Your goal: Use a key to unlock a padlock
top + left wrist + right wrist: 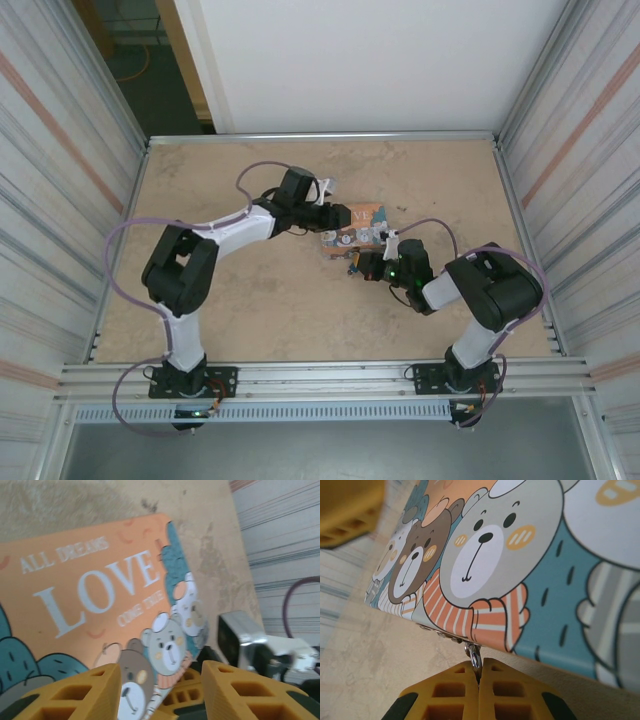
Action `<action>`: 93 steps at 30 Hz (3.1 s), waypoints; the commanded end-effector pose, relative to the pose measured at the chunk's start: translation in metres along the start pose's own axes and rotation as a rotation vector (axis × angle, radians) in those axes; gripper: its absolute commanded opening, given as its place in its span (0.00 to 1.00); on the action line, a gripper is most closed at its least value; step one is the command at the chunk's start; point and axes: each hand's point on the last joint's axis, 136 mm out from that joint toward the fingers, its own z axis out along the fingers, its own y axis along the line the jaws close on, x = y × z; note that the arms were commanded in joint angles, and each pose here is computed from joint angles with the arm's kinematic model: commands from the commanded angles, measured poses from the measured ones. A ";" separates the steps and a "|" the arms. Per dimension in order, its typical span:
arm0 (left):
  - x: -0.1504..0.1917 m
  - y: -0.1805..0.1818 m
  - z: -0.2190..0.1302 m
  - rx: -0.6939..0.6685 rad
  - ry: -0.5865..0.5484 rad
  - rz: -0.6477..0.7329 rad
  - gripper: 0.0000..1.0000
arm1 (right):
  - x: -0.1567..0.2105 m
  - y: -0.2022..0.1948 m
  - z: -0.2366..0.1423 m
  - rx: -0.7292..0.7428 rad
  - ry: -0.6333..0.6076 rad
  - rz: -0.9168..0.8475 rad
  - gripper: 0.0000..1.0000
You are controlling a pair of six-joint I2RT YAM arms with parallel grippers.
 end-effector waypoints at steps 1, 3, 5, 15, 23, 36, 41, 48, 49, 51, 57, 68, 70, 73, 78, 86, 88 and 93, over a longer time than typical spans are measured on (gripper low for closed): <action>0.001 0.001 0.002 -0.005 0.027 0.013 0.47 | 0.000 -0.006 -0.001 0.027 -0.023 0.021 0.02; 0.007 0.008 0.005 -0.017 0.044 -0.002 0.47 | 0.000 -0.007 -0.002 0.031 -0.028 0.030 0.02; 0.016 0.017 0.008 -0.033 0.057 -0.025 0.46 | -0.001 -0.007 -0.003 0.033 -0.038 0.042 0.02; 0.061 0.051 0.010 -0.107 0.092 -0.120 0.47 | -0.013 -0.010 -0.005 0.030 -0.114 0.183 0.01; 0.078 0.064 0.010 -0.135 0.097 -0.160 0.47 | -0.017 -0.021 -0.002 0.028 -0.162 0.323 0.01; 0.088 0.076 0.010 -0.177 0.108 -0.171 0.46 | -0.019 -0.051 -0.002 0.066 -0.238 0.488 0.00; 0.090 0.078 0.010 -0.186 0.110 -0.170 0.47 | -0.017 -0.058 -0.004 0.088 -0.247 0.505 0.00; 0.089 0.079 0.006 -0.202 0.107 -0.164 0.47 | -0.020 -0.063 -0.007 0.102 -0.263 0.513 0.00; 0.089 0.079 0.006 -0.201 0.106 -0.164 0.47 | -0.022 -0.062 -0.007 0.097 -0.266 0.512 0.00; 0.088 0.079 0.006 -0.199 0.102 -0.167 0.47 | -0.022 -0.062 -0.006 0.096 -0.263 0.512 0.00; 0.086 0.077 0.005 -0.195 0.095 -0.162 0.47 | -0.024 -0.064 -0.009 0.107 -0.277 0.507 0.00; 0.081 0.070 0.002 -0.178 0.081 -0.154 0.47 | -0.027 -0.064 -0.016 0.125 -0.285 0.494 0.00; 0.079 0.068 0.001 -0.173 0.076 -0.154 0.47 | -0.027 -0.064 -0.018 0.129 -0.287 0.492 0.00; 0.075 0.063 0.000 -0.162 0.066 -0.149 0.47 | -0.029 -0.063 -0.020 0.130 -0.290 0.486 0.00; 0.059 0.044 -0.005 -0.117 0.039 -0.127 0.48 | -0.033 -0.063 -0.025 0.142 -0.299 0.474 0.00; 0.025 0.002 -0.038 -0.082 -0.068 -0.013 0.49 | -0.036 -0.063 -0.037 0.180 -0.297 0.451 0.00; 0.020 -0.004 -0.050 -0.091 -0.097 0.016 0.50 | -0.038 -0.061 -0.041 0.201 -0.292 0.428 0.00; 0.019 -0.013 -0.075 -0.098 -0.160 0.058 0.51 | -0.043 -0.057 -0.051 0.250 -0.275 0.382 0.00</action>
